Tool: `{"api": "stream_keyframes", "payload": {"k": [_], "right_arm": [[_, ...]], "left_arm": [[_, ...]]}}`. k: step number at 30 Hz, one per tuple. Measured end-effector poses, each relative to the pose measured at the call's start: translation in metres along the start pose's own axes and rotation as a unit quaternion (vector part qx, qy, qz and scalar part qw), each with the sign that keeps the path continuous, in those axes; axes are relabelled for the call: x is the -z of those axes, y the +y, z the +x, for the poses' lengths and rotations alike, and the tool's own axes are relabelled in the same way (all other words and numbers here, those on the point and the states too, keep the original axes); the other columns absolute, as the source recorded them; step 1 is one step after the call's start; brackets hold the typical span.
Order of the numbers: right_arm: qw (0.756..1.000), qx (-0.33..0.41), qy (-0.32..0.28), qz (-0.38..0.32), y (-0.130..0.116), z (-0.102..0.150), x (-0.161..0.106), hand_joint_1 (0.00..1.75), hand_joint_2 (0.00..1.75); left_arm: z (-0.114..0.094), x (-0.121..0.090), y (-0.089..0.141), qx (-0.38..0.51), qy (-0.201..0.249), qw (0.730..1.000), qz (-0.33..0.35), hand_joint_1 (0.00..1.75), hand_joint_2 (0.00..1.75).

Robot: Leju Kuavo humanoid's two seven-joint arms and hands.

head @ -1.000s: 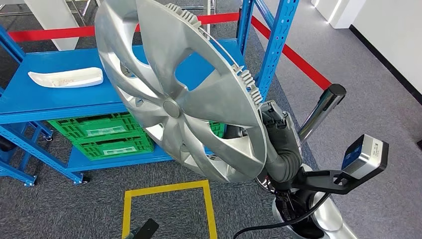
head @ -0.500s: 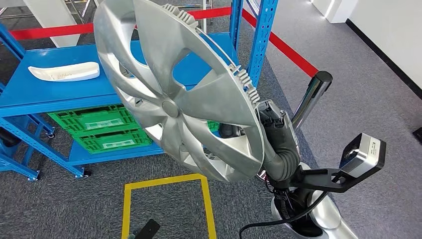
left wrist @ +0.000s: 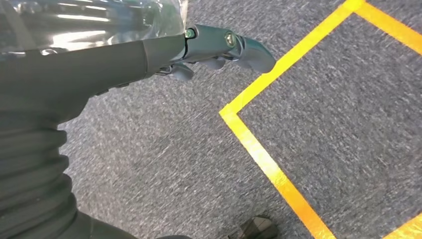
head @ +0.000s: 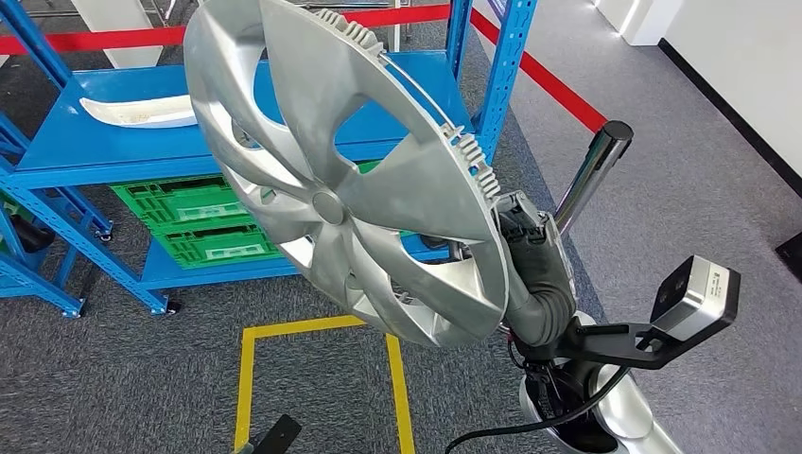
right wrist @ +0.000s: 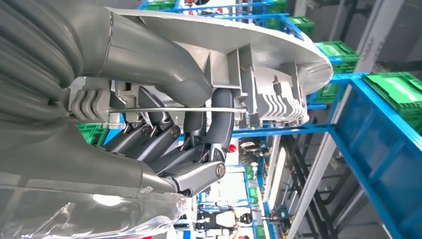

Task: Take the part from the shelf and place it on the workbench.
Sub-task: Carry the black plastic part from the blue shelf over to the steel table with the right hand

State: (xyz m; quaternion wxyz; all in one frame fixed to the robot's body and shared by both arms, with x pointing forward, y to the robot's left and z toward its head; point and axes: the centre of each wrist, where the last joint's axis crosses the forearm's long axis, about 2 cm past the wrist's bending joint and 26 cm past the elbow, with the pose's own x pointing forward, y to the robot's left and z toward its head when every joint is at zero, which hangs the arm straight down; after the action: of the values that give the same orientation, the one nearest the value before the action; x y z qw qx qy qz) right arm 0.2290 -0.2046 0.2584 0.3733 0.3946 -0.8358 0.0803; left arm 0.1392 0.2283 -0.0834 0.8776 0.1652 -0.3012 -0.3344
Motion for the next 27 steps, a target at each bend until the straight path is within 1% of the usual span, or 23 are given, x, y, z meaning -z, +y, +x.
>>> {"api": "stream_keyframes", "payload": {"k": [9, 27], "right_arm": [[1.0, 0.001, 0.001, 0.003, 0.0001, -0.0005, 0.0001, 1.75, 1.75], [1.0, 0.009, -0.001, 0.009, -0.0009, -0.0023, -0.0008, 1.75, 1.75]], "left_arm": [[-0.0017, -0.0005, -0.001, -0.003, 0.001, 1.0, -0.013, 0.0, 1.75], [-0.0052, 0.0025, 0.007, -0.002, 0.008, 1.0, -0.002, 0.0, 1.75]]}}
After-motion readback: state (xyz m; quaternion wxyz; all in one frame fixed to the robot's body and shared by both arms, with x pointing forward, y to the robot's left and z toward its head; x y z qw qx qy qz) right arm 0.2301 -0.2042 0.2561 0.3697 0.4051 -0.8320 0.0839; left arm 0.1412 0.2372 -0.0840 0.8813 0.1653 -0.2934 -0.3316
